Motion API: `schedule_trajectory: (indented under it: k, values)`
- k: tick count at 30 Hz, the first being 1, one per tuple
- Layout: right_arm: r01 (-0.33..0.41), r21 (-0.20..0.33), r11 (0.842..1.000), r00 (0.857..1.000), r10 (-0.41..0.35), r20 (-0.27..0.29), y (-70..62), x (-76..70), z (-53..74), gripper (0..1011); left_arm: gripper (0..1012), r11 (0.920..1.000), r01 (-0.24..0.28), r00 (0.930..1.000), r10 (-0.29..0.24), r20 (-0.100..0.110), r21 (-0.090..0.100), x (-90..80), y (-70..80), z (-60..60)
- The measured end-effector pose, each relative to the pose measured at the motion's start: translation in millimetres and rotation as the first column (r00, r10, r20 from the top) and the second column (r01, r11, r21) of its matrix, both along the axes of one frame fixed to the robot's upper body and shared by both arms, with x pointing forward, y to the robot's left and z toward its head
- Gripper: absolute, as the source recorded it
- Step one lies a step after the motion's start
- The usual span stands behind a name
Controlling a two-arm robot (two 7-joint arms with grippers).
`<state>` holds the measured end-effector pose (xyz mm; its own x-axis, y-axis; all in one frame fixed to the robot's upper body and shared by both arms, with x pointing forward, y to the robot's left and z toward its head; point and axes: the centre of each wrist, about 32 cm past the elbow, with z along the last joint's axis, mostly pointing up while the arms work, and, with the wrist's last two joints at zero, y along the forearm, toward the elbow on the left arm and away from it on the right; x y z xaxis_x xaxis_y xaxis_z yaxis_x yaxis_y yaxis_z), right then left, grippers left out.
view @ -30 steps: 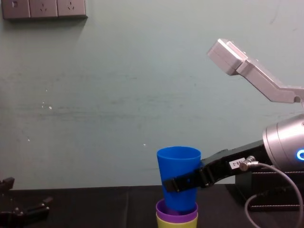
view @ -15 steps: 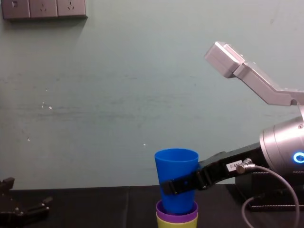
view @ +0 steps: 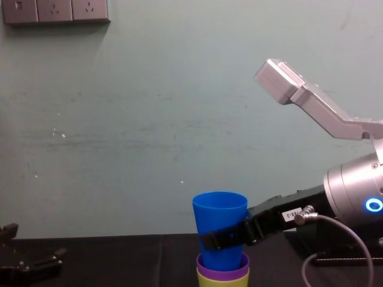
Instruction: Stack the three plastic cups sequentially using one hand.
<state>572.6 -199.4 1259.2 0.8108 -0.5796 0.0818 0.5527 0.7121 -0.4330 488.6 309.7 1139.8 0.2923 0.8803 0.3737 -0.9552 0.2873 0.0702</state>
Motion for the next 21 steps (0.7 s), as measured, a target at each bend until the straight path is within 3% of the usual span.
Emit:
schedule_trajectory:
  k: [21]
  values:
    - [0.011, -0.002, 1.000, 1.000, -0.011, 0.001, -0.4, 0.1, -11.8, 708, 1000, 1.0000, 0.000, 1.0000, 0.000, 0.000, 0.000, 0.0, 0.0, 0.0]
